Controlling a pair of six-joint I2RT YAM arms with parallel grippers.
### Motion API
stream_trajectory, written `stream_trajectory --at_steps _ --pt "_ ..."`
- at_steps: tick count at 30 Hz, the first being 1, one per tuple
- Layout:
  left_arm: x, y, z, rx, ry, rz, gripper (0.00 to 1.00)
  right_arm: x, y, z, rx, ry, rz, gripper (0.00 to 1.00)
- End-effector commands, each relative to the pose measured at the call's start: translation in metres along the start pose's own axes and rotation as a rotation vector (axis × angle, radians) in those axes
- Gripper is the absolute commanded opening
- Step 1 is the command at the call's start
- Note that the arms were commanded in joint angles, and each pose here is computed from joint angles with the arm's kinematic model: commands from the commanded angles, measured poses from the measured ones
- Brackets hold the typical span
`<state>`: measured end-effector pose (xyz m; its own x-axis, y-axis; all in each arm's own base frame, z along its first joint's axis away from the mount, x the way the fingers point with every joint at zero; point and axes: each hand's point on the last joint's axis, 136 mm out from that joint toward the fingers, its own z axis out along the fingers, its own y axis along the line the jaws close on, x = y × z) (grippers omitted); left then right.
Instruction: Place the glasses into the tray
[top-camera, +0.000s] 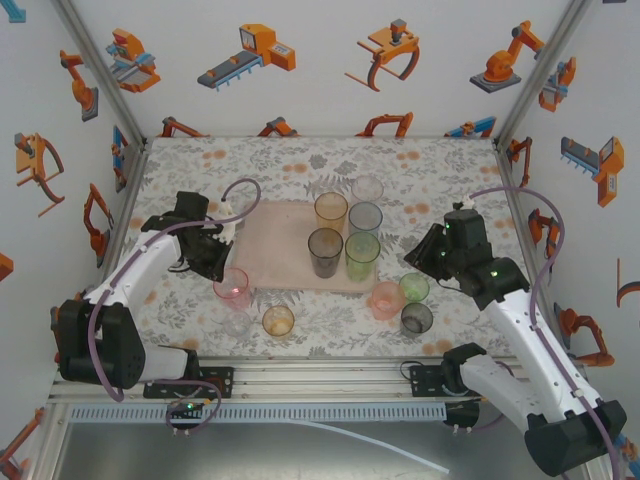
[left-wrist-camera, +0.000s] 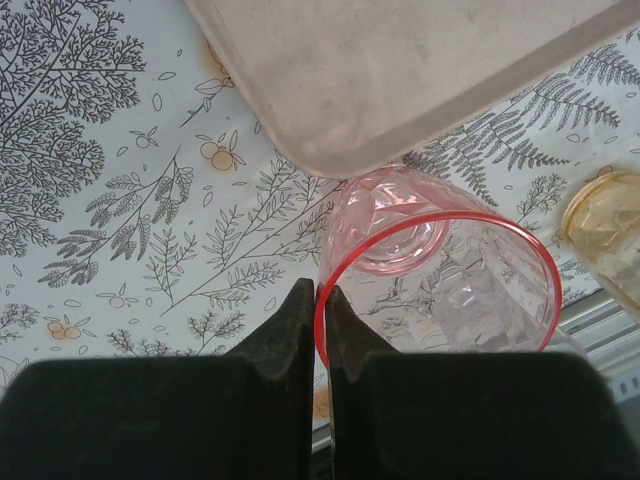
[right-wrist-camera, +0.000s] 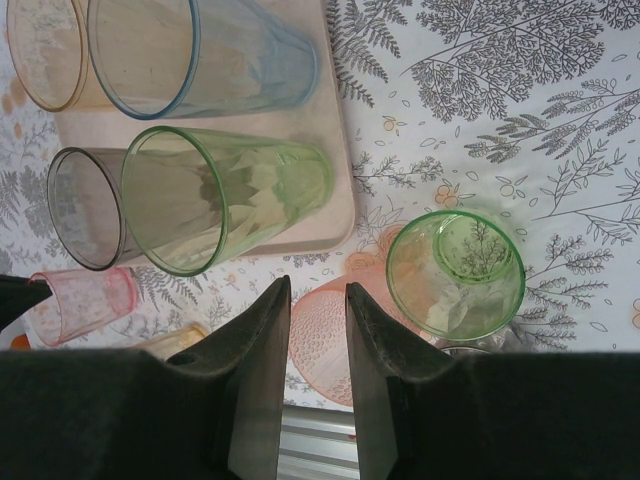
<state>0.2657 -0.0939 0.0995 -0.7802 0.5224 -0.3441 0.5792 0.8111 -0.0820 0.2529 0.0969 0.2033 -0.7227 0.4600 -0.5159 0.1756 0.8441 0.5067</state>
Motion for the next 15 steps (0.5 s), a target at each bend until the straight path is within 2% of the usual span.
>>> stream_trajectory --at_steps 1,15 --pt "-0.011 -0.003 -0.01 0.013 -0.02 -0.012 0.1 -0.003 -0.003 -0.001 0.009 -0.024 0.008 0.31" --pt "-0.064 -0.003 -0.064 -0.017 -0.13 0.004 0.1 -0.004 -0.003 -0.002 0.006 -0.029 0.003 0.31"
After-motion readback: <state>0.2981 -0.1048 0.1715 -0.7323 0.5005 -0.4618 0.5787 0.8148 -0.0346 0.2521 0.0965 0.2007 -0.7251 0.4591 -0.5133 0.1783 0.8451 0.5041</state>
